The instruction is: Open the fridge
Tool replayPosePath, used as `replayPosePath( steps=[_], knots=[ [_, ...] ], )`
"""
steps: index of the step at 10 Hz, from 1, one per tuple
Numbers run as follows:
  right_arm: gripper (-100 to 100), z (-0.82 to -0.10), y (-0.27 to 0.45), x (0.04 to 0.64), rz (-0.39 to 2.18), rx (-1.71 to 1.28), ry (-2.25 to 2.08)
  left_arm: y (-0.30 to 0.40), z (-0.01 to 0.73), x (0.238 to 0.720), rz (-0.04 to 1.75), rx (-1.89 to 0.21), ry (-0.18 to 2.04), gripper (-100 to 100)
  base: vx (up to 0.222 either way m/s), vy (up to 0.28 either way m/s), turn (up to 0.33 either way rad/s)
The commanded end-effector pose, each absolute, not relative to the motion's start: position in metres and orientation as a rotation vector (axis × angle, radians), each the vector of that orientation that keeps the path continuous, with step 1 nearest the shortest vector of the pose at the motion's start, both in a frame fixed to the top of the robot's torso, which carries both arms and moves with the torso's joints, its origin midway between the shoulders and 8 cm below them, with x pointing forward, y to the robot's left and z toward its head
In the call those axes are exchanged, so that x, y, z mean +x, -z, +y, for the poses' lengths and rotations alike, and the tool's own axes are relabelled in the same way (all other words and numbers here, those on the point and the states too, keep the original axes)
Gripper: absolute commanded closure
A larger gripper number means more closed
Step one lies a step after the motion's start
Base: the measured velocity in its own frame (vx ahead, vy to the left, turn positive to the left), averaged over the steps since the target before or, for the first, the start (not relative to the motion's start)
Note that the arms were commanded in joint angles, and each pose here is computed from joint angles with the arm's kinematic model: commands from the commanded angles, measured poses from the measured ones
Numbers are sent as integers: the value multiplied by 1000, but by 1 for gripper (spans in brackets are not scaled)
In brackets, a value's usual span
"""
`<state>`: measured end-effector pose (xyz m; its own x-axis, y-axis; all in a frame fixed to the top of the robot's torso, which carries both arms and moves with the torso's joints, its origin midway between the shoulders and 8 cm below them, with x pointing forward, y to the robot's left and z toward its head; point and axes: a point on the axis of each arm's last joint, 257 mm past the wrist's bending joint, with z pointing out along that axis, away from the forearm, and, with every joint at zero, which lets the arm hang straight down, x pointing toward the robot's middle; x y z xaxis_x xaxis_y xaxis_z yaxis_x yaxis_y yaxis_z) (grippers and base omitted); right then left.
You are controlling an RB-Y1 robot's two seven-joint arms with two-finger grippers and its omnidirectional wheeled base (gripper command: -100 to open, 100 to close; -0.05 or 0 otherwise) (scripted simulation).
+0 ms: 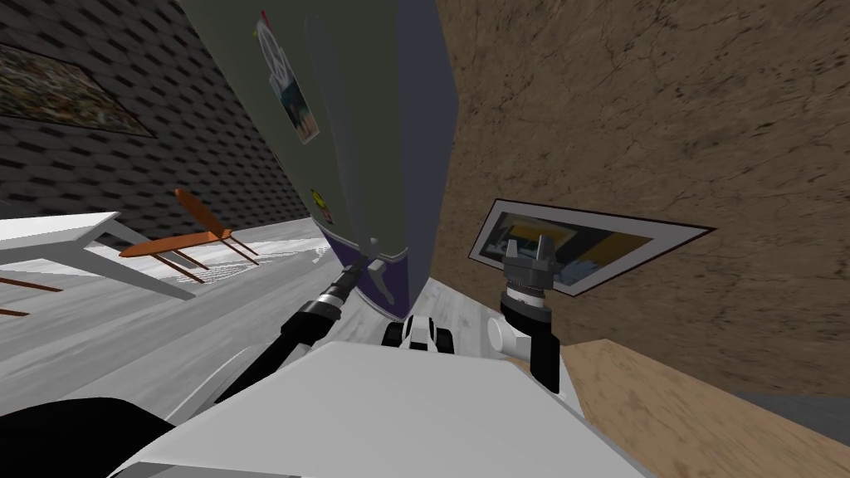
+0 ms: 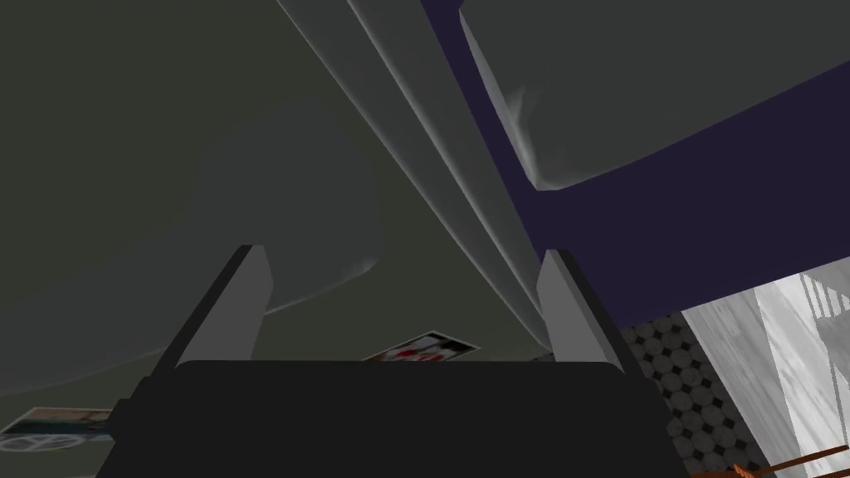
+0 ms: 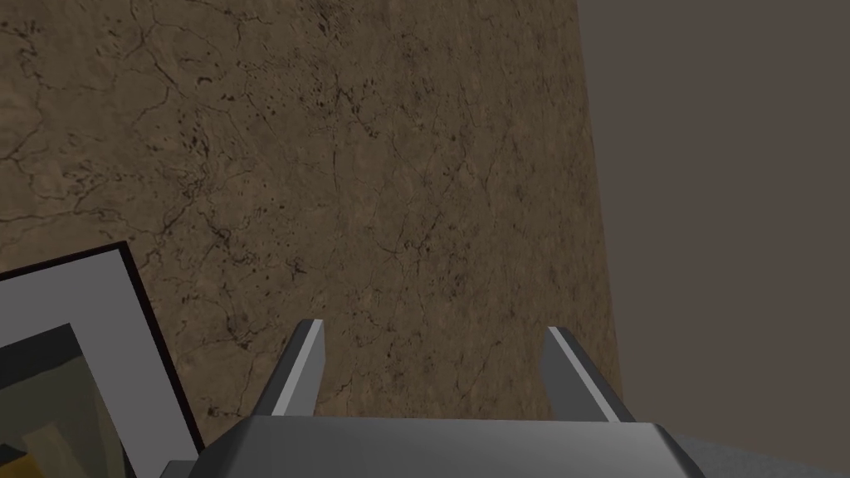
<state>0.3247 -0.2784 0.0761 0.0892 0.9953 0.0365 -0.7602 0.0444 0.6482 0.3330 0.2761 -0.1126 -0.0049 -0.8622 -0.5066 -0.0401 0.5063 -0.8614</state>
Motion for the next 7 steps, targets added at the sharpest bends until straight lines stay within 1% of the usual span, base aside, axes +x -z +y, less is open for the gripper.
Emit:
replayPosePath(
  steps=[1, 2, 3, 5, 7],
  knots=[
    [0, -278, -76, 325, 494, 597, -1427, 114, 277, 333, 1440, -842, 782, 100, -10, 7, 12],
    [0, -278, -76, 325, 494, 597, -1427, 112, 270, 332, 1450, -822, 803, 100, -97, 145, -71],
    [0, -278, -76, 325, 494, 596, -1427, 112, 263, 331, 1463, -805, 823, 100, -181, 342, -143],
    [0, -278, -76, 325, 494, 596, -1427, 112, 256, 330, 1475, -788, 843, 100, -178, 239, -85],
    [0, -278, -76, 325, 494, 596, -1427, 111, 243, 327, 1499, -756, 884, 100, -217, 319, -123]
  ],
)
